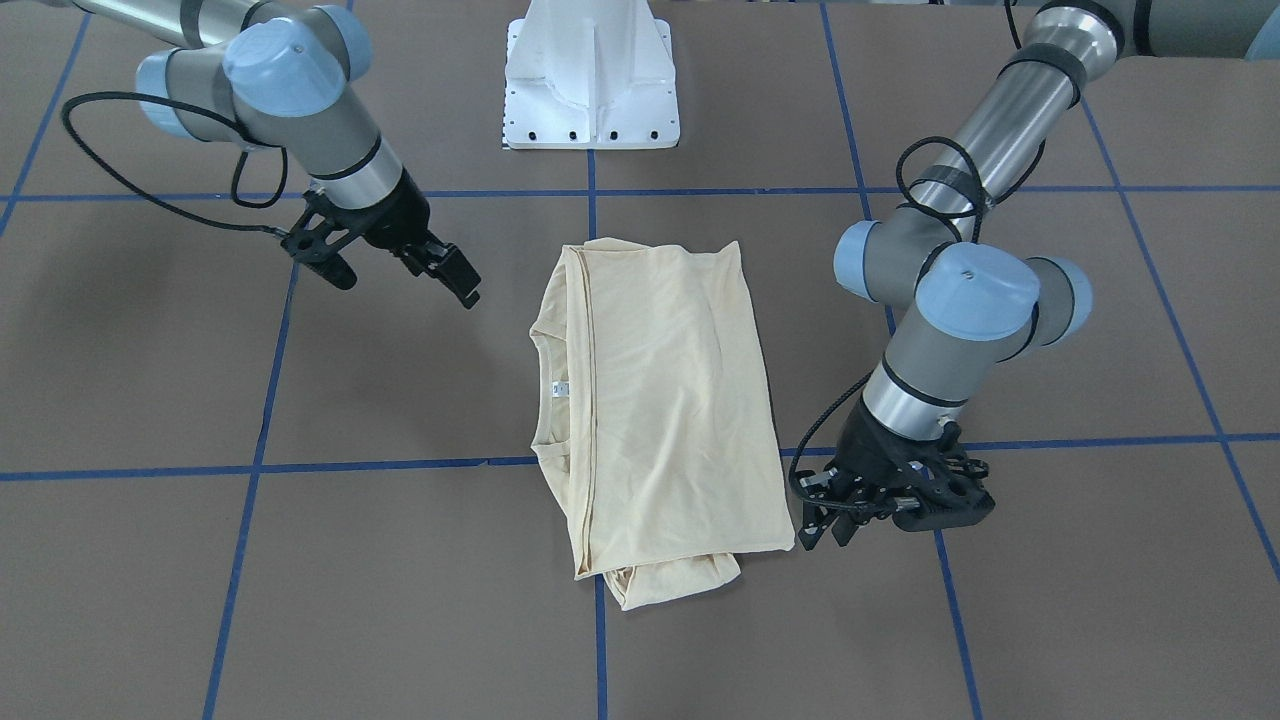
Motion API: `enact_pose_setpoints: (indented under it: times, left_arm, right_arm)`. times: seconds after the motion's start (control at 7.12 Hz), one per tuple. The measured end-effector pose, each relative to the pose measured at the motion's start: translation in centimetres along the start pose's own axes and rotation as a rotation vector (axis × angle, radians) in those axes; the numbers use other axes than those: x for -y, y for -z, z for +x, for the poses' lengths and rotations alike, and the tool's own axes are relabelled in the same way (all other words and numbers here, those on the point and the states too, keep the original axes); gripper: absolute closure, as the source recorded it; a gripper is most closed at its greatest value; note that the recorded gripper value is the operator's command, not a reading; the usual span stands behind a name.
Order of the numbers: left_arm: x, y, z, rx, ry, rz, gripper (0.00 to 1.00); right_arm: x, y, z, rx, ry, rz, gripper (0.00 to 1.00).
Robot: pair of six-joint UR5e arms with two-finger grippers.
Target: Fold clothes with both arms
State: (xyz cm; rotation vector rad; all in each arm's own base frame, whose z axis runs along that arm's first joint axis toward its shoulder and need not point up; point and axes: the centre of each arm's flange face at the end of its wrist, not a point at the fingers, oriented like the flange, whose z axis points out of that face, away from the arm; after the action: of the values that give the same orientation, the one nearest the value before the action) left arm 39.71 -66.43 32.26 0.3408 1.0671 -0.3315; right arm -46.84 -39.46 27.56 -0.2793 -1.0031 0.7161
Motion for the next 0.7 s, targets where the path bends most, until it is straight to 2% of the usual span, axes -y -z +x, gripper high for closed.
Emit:
enact_pose_setpoints:
  times: [0.28,0.42,0.7]
  left_arm:
    - [2.3,5.0,-3.1,-0.042,0.013,-0.004,0.54]
    - [2.6,6.2,-3.6,-0.051,0.011,0.001,0.53]
    - [2.6,6.8,-3.7,-0.057,0.009,0.007,0.53]
  right_arm:
    - [-6.6,-2.7,-1.2,0.031,-0.112,0.014,0.00]
    - [-8.6,-4.4,-1.7,0.038,-0.172,0.033,0.00]
    - [-11.0,-6.6,-1.7,0.035,-0.228,0.053,0.02]
